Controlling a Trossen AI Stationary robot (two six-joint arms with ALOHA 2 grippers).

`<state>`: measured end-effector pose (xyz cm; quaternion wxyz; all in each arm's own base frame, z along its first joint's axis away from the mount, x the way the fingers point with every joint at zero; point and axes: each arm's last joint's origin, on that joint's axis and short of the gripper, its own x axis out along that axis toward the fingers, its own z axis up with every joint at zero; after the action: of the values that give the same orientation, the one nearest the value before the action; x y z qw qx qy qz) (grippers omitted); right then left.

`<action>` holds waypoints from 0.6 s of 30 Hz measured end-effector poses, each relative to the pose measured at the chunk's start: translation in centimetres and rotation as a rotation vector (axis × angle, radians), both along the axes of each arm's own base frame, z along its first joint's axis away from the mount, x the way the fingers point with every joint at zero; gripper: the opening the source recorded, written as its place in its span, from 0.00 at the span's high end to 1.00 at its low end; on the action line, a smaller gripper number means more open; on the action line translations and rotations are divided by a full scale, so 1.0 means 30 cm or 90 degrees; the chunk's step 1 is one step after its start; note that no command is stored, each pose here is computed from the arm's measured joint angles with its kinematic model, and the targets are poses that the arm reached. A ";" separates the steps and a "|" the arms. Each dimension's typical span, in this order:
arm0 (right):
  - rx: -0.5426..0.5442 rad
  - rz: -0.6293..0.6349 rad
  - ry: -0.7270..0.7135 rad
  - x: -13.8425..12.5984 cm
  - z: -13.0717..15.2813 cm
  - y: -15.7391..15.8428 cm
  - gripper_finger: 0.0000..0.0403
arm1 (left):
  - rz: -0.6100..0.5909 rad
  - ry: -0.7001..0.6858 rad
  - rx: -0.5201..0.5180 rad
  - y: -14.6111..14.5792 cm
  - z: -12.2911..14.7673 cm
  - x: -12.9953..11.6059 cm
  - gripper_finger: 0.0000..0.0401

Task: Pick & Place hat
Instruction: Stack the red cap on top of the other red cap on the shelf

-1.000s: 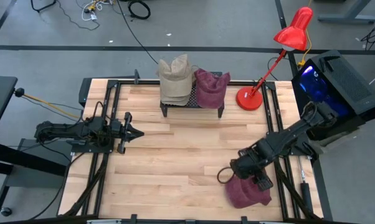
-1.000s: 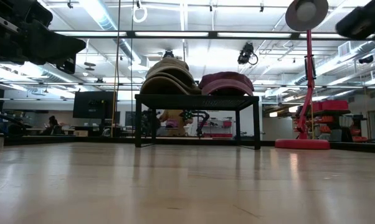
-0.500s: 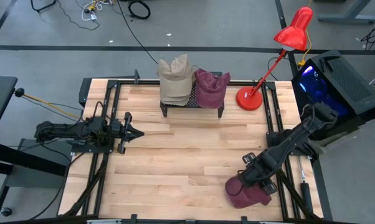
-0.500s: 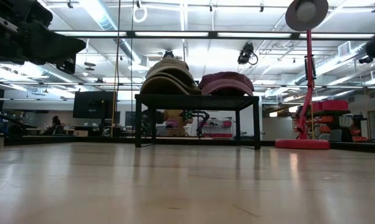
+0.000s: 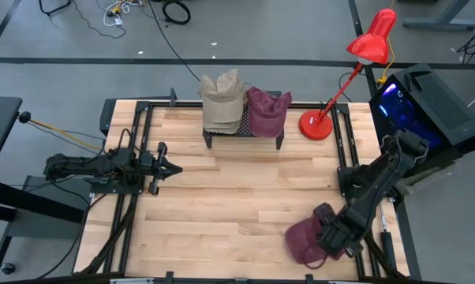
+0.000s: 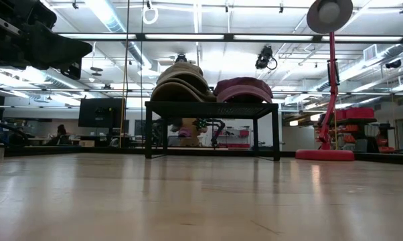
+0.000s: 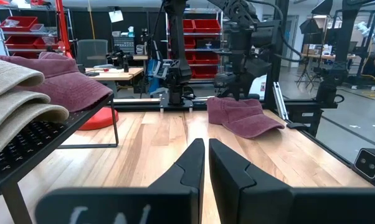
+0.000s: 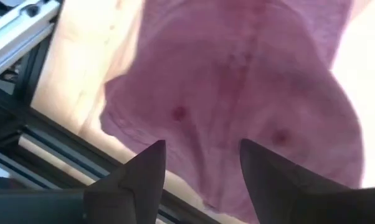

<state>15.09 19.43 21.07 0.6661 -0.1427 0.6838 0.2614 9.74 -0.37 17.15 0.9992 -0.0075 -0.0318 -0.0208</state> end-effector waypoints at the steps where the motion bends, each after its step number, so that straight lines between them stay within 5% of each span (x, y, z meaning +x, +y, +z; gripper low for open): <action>1: 0.000 0.003 -0.006 -0.006 0.000 0.007 0.49 | 0.000 0.000 0.000 0.000 0.000 0.000 0.93; 18: -0.045 -0.004 -0.070 -0.008 -0.030 0.044 0.49 | 0.000 0.000 0.000 0.000 0.000 0.000 0.93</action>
<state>14.86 20.75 20.17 0.6980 -0.1782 0.6555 0.2267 9.74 -0.37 17.15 0.9993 -0.0075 -0.0316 -0.0205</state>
